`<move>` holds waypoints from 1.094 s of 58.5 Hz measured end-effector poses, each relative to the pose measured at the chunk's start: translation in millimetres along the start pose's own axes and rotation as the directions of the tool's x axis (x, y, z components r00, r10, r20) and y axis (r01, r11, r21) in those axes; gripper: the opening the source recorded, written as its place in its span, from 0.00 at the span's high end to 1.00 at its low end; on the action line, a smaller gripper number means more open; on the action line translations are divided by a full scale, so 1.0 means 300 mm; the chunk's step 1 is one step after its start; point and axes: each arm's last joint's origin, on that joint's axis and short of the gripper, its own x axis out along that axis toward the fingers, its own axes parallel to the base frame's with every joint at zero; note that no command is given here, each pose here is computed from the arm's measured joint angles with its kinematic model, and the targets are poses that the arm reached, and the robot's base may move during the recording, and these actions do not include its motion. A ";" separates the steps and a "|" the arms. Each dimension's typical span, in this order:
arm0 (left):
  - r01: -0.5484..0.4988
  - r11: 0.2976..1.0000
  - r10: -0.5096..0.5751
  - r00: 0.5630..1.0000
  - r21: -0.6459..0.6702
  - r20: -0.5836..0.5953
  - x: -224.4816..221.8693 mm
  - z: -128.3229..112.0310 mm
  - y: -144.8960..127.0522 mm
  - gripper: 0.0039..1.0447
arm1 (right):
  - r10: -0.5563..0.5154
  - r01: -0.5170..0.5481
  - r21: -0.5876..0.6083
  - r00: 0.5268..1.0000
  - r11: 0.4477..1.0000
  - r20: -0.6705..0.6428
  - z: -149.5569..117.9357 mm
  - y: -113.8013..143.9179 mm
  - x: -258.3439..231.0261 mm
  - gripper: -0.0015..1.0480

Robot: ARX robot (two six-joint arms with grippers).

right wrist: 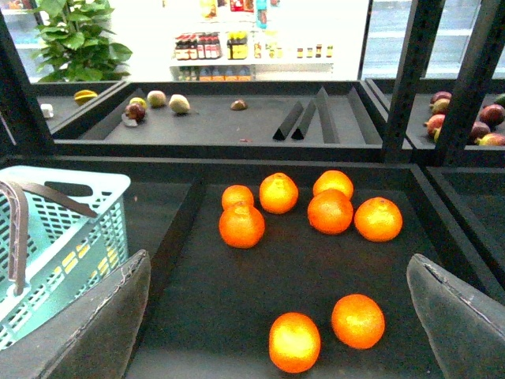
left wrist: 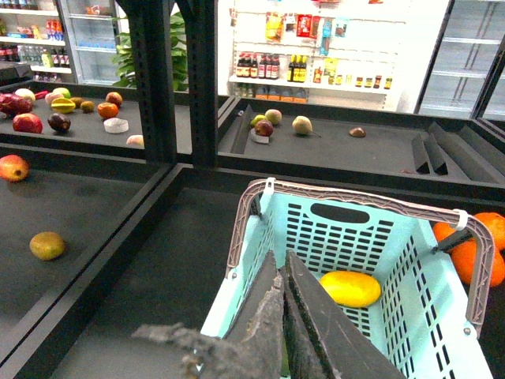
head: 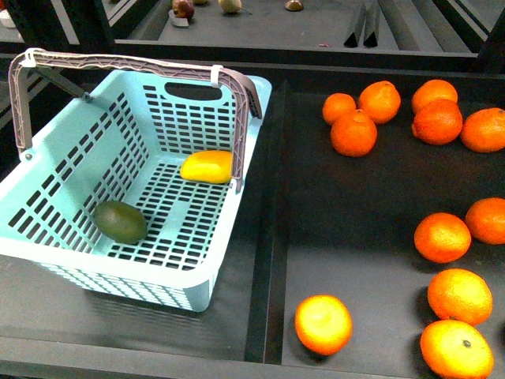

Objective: Pick mango and avocado into basket

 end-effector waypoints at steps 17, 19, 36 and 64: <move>0.000 1.000 0.000 1.000 0.000 -0.004 -0.036 -0.008 0.000 0.81 | 0.000 0.000 0.000 1.000 1.000 0.000 0.000 0.000 0.000 0.08; 0.000 1.000 0.000 1.000 0.000 -0.005 -0.036 -0.009 0.000 0.73 | 0.000 0.000 0.000 1.000 1.000 0.000 0.000 0.000 0.000 0.08; 0.000 1.000 0.000 1.000 0.000 -0.005 -0.036 -0.009 0.000 0.16 | 0.000 0.000 0.000 1.000 1.000 0.000 0.000 0.000 0.000 0.08; 0.000 1.000 0.000 1.000 0.001 -0.005 -0.036 -0.009 0.000 0.08 | 0.000 0.000 0.000 1.000 1.000 0.000 0.000 0.000 0.000 0.08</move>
